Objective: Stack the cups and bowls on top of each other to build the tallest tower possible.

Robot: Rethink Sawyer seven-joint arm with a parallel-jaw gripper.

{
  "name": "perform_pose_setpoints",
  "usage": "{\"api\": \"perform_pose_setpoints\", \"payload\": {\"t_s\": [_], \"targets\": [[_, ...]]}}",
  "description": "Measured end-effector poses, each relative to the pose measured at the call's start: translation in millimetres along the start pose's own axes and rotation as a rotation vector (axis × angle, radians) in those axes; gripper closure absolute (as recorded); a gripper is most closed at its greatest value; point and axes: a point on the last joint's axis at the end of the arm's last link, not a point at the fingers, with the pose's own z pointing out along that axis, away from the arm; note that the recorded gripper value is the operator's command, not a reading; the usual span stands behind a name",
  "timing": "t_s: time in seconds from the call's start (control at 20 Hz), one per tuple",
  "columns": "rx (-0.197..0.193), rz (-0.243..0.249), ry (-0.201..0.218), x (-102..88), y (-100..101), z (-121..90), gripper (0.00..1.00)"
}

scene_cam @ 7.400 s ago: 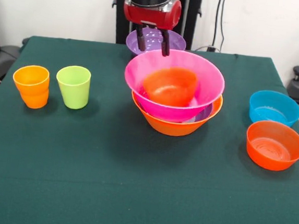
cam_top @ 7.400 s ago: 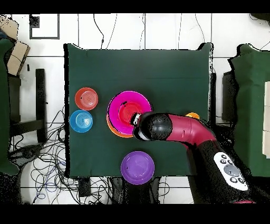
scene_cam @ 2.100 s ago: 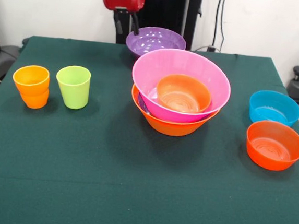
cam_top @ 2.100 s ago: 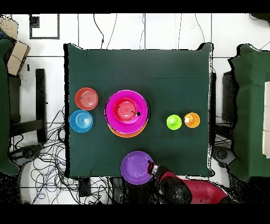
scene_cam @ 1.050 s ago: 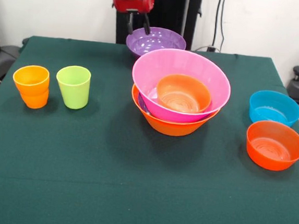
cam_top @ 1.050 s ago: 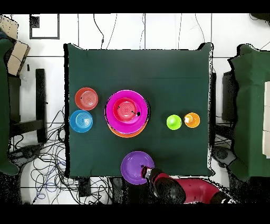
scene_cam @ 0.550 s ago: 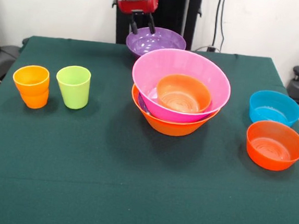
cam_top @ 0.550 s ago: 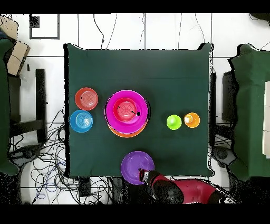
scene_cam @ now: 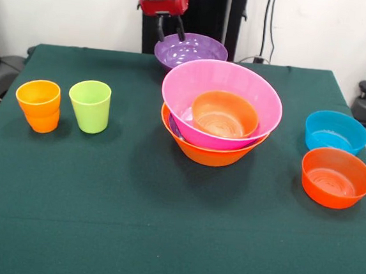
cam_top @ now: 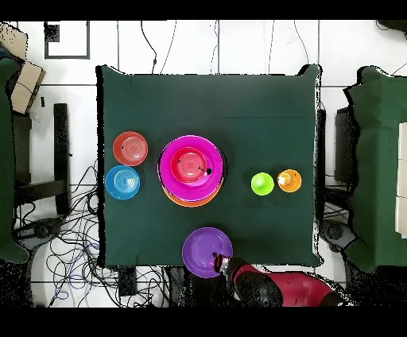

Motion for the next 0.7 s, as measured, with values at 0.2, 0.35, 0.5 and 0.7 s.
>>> {"api": "perform_pose_setpoints", "payload": {"t_s": [0.2,0.35,0.5,0.7], "targets": [[0.004,0.016,-0.007,-9.1,-6.0,-7.4,0.00],[0.013,0.020,-0.009,-15.2,-9.5,-13.2,0.00],[0.017,0.012,-0.013,-18.0,-8.4,-13.5,0.00],[0.018,-0.009,-0.010,-22.5,-2.2,-7.2,0.00]]}}
